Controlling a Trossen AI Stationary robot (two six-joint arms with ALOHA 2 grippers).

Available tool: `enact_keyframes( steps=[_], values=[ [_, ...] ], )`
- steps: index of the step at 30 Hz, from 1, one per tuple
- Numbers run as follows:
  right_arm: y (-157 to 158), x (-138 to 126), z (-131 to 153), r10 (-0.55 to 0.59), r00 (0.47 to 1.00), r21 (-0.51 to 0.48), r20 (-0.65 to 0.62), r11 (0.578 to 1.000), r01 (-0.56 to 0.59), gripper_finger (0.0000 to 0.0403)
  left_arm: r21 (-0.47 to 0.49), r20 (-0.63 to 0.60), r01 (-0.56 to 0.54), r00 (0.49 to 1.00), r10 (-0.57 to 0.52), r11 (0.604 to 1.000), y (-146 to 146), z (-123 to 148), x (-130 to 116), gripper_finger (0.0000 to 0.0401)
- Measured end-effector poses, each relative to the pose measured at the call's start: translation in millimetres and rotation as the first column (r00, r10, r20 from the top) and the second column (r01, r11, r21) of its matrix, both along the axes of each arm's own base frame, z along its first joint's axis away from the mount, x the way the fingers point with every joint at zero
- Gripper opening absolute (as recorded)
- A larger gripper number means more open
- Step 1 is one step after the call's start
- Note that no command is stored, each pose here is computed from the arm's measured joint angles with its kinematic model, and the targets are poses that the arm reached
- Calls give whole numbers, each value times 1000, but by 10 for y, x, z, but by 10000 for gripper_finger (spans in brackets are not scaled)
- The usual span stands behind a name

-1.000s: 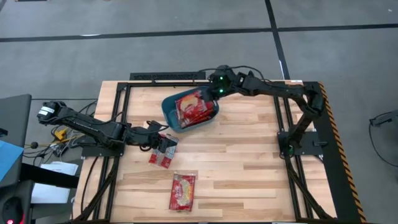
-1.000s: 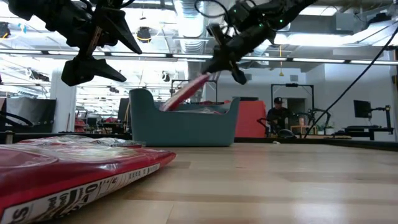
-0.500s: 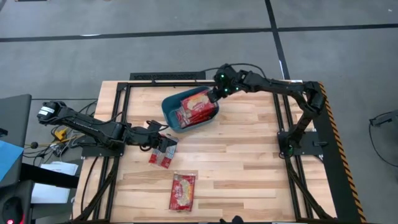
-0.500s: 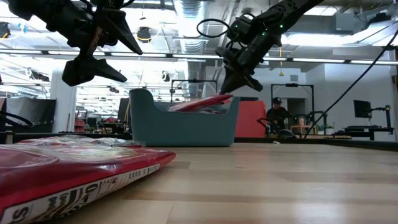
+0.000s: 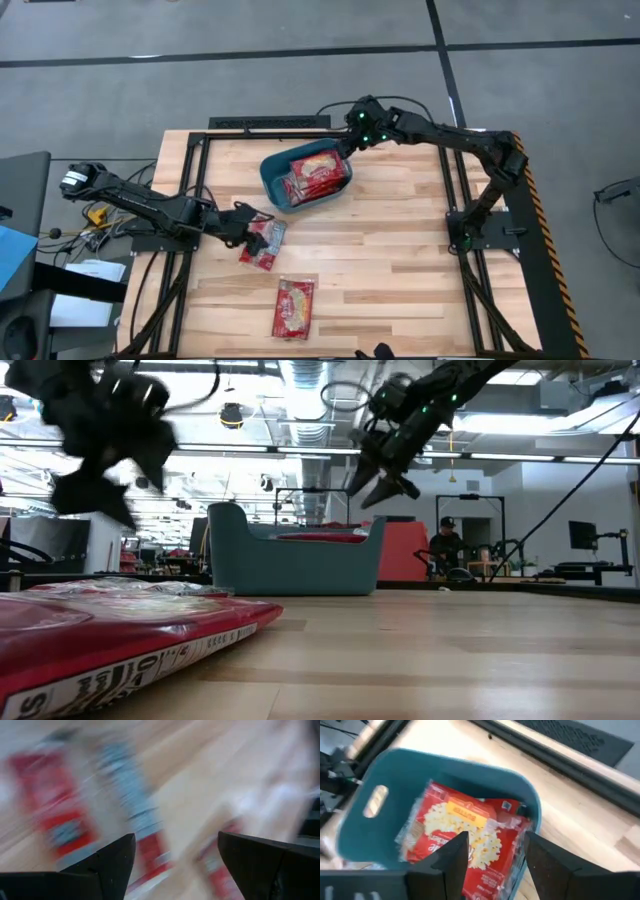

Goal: Sort popcorn bags into baskets
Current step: Put the red popcorn bag into the blue bin

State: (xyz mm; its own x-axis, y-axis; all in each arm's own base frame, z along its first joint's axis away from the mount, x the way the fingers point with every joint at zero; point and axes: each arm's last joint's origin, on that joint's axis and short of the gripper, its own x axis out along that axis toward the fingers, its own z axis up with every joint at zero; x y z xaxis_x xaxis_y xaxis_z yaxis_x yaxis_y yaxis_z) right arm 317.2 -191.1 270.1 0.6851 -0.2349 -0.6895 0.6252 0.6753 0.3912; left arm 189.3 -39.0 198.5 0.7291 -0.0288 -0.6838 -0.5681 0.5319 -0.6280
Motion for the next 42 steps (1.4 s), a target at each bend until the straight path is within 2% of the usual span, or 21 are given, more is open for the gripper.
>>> enact_keyframes(
  steps=[3, 5, 10, 13, 21, 32, 36, 42],
  values=[
    [57, -40, 178, 23, 999, -14, 39, 1000, -23, 218, -13, -162, -36, 986, 34, 999, -5, -106, -122, 270],
    [113, -66, 235, 34, 998, -16, 43, 999, -33, 215, 10, -224, -77, 972, 78, 997, -23, -147, -187, 270],
    [239, -105, 405, 61, 994, -45, 88, 997, -57, 200, 103, -204, -247, 943, 263, 964, -87, -175, -263, 270],
    [310, -96, 424, 79, 993, -43, 85, 996, -76, 192, 137, -181, -289, 933, 311, 947, -110, -191, -266, 270],
    [480, -12, 416, 134, 988, -41, 81, 990, -131, 177, 182, -248, -273, 917, 313, 945, -161, -373, -159, 270],
    [617, 44, 401, 177, 982, -35, 71, 984, -175, 176, 122, -270, -233, 928, 258, 965, -281, -633, 90, 268],
    [671, 64, 400, 191, 979, -32, 69, 981, -189, 172, 124, -296, -251, 914, 277, 960, -293, -705, 115, 229],
    [771, 98, 397, 221, 973, -30, 66, 975, -219, 155, 100, -293, -244, 919, 263, 965, -314, -728, 133, 95]
  ],
)
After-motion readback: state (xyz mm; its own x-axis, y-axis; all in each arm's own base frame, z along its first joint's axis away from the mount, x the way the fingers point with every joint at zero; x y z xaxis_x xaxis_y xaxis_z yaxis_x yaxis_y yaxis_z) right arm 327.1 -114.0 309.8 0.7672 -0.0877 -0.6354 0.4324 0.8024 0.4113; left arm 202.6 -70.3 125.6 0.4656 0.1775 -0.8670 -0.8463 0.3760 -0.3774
